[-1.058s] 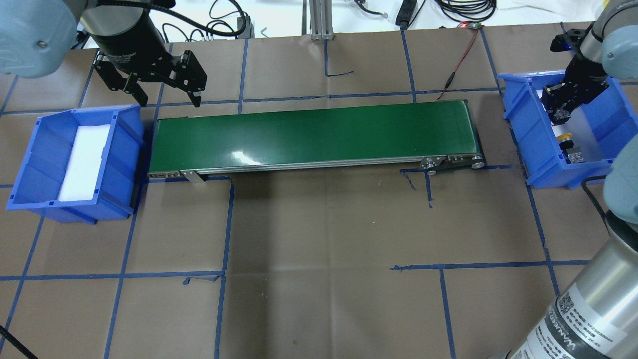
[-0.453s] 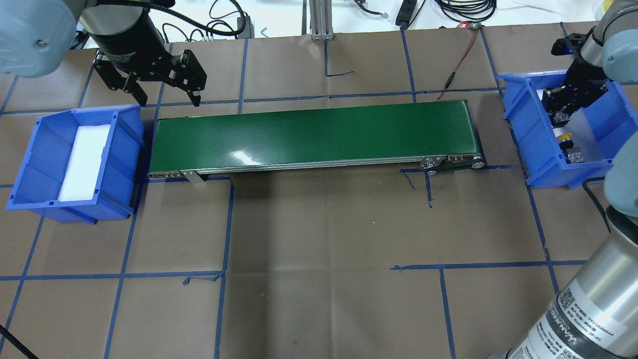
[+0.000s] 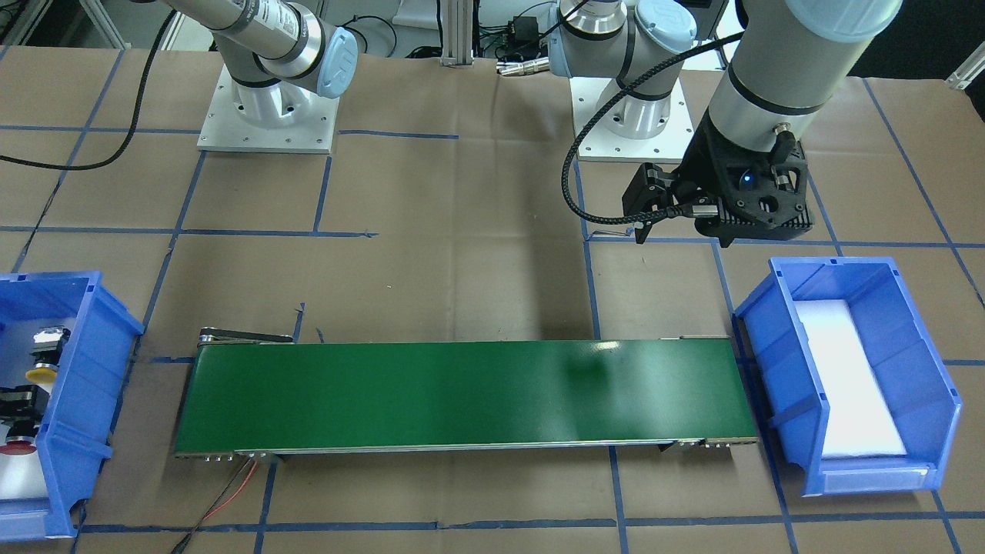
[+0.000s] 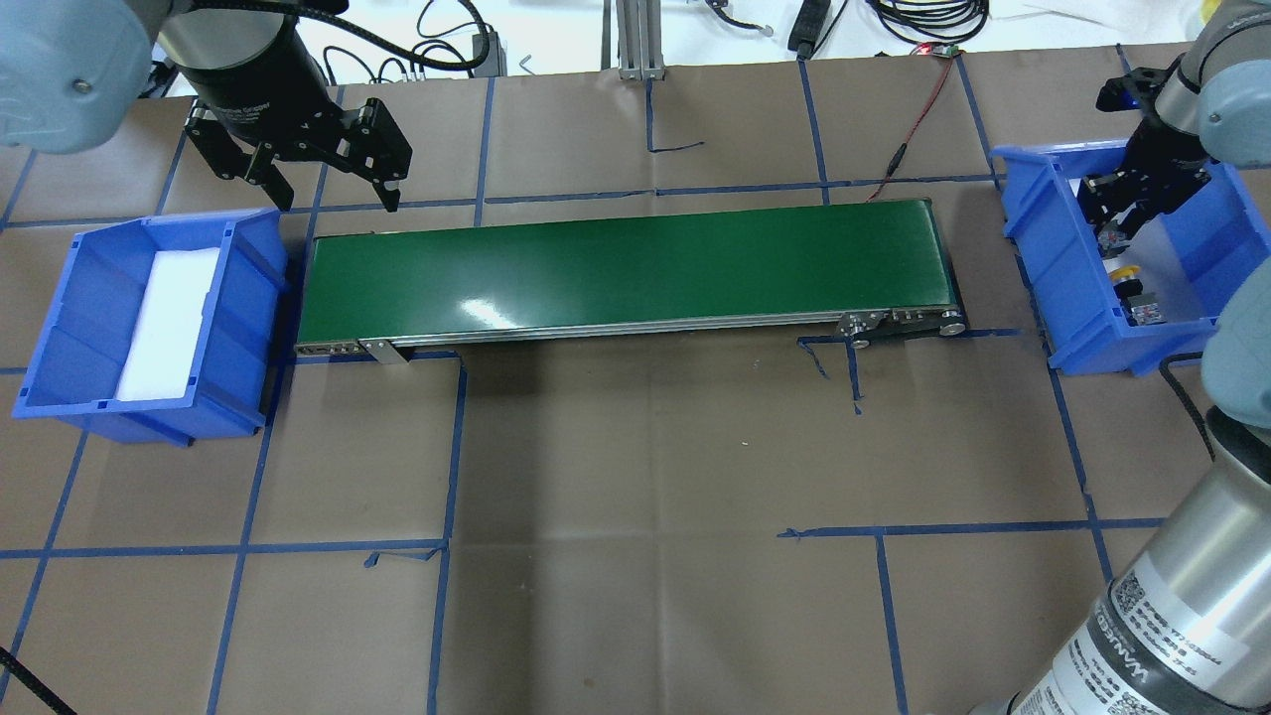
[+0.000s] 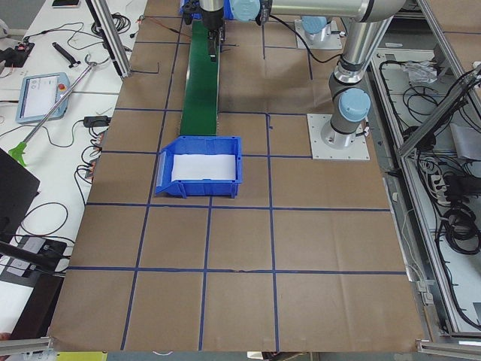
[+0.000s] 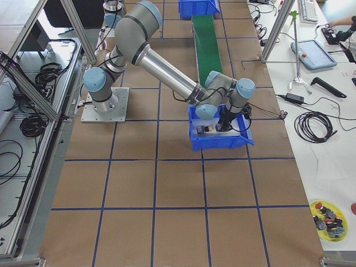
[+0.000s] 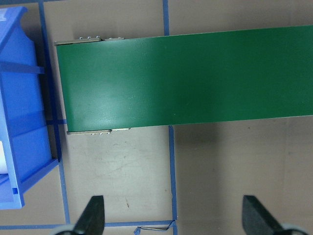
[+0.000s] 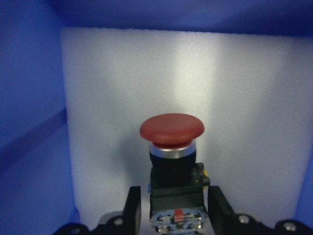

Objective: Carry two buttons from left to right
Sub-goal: 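Lower the red button onto the foam beside the yellow button, then open the right gripper and raise it out of the bin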

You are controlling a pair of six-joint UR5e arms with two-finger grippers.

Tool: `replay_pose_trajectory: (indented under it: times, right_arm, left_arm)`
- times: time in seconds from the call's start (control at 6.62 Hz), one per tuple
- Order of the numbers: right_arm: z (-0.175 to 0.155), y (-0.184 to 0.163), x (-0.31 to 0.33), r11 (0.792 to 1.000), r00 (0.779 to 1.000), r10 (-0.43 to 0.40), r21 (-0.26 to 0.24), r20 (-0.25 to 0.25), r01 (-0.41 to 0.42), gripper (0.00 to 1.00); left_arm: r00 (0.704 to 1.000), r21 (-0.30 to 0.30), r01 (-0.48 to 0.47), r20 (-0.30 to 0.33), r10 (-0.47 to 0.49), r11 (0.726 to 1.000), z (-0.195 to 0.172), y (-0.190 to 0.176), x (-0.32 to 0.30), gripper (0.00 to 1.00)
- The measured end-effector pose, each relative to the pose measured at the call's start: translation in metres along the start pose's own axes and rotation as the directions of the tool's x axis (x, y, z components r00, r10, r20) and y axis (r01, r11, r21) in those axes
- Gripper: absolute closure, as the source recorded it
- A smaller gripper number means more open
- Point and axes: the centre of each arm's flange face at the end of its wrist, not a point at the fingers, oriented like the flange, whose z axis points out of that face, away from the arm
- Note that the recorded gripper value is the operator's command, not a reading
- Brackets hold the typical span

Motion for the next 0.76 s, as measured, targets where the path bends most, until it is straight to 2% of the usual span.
replay_pose_trajectory:
  times: [0.3, 0.6, 0.76]
  right_arm:
    - [-0.007, -0.002, -0.001, 1.0, 1.0, 0.001, 0.027, 0.018, -0.001, 0.05]
    - [-0.037, 0.001, -0.002, 0.998, 1.0, -0.001, 0.062, 0.002, 0.001, 0.04]
    - [-0.06, 0.007, -0.004, 0.996, 1.0, -0.002, 0.086, -0.019, 0.004, 0.01]
  left_arm:
    - [1.0, 0.0, 0.0, 0.0, 0.0, 1.0, 0.0, 0.0, 0.0, 0.0]
    - [1.0, 0.0, 0.0, 0.0, 0.0, 1.0, 0.0, 0.0, 0.0, 0.0]
    - [1.0, 0.0, 0.0, 0.0, 0.0, 1.0, 0.0, 0.0, 0.0, 0.0]
